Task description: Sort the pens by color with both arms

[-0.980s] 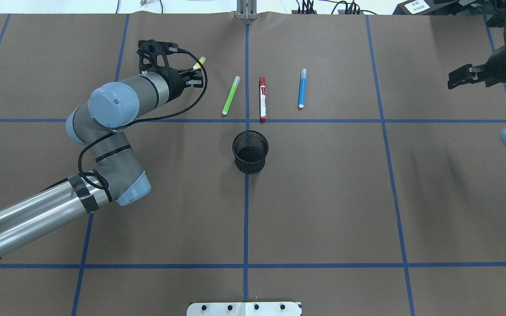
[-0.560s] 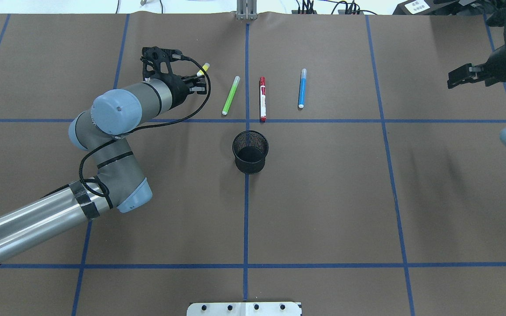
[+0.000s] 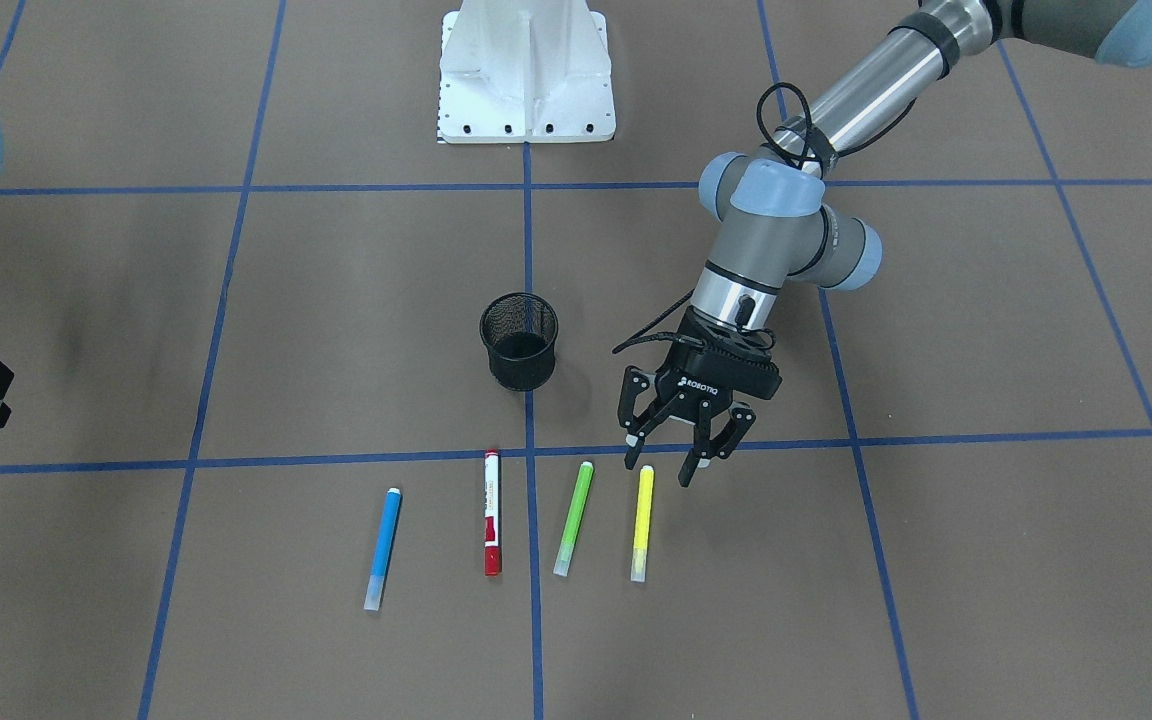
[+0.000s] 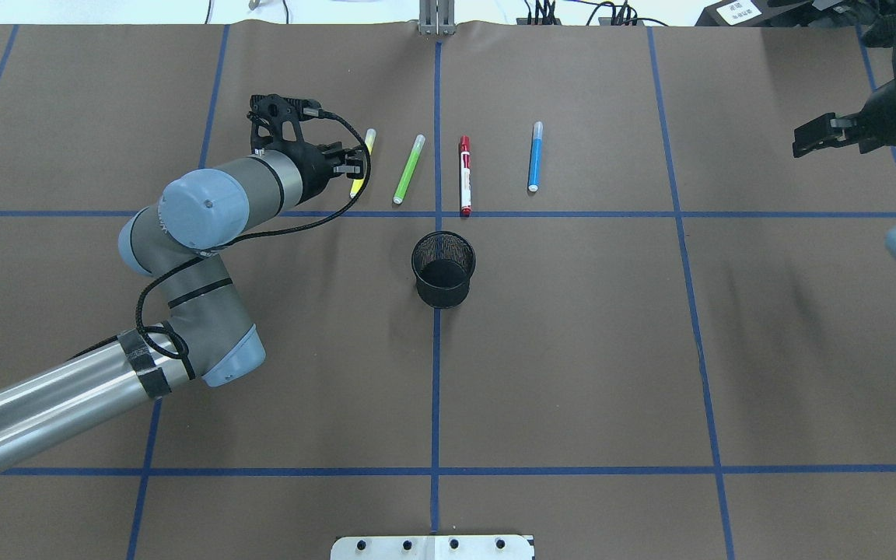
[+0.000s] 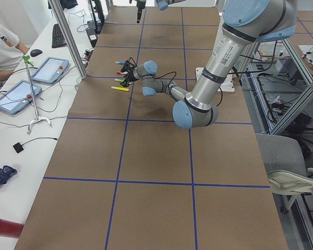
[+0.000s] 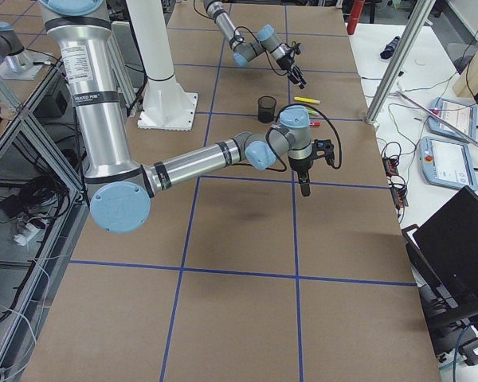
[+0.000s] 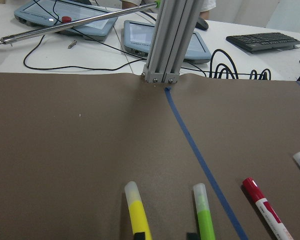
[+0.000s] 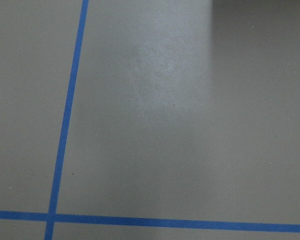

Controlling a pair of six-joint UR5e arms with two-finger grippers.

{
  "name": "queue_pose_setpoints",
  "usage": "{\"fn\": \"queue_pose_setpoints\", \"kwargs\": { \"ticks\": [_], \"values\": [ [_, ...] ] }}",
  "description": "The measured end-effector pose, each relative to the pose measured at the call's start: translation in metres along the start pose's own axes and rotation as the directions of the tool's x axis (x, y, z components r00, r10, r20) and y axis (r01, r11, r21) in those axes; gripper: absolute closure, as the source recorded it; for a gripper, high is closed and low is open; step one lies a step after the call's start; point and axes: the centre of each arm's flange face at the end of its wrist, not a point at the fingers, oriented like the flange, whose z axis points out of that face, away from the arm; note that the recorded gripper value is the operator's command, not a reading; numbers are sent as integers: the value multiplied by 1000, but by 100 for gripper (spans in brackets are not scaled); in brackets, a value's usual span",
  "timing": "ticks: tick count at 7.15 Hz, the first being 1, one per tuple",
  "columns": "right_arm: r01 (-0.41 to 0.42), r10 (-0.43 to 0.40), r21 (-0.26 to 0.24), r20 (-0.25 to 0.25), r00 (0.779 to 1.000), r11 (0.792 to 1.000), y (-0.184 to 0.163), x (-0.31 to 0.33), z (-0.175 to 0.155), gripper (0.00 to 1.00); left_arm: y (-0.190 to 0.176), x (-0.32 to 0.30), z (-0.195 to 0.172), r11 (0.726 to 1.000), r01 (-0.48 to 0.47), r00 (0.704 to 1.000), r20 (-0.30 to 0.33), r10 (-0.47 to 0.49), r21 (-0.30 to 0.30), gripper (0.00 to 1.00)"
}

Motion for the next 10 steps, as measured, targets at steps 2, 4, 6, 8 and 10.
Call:
{"fn": "queue_pose_setpoints", "kwargs": {
  "ticks": [2,4,6,8,10],
  "values": [
    [0,0,0,1,1000,1000,0,0,0,2,-15,26,-20,999,32,999,32,-31,-34,0],
    [-4,4,-1,3,1000,1000,-2,-2,0,2,-40,33,-38,991,40,997,71,-32,-125,0],
    [-16,16,-11,15,1000,1000,-6,-8,-2,2,-86,-10,-50,966,37,991,134,-2,-256,0],
    [-23,24,-31,33,999,999,-6,-9,-2,2,-132,-85,-84,915,-10,979,180,90,-404,0],
    [-45,46,-69,8,999,997,-23,-17,-9,2,-157,-188,-129,848,-36,973,175,151,-528,0]
  ]
}}
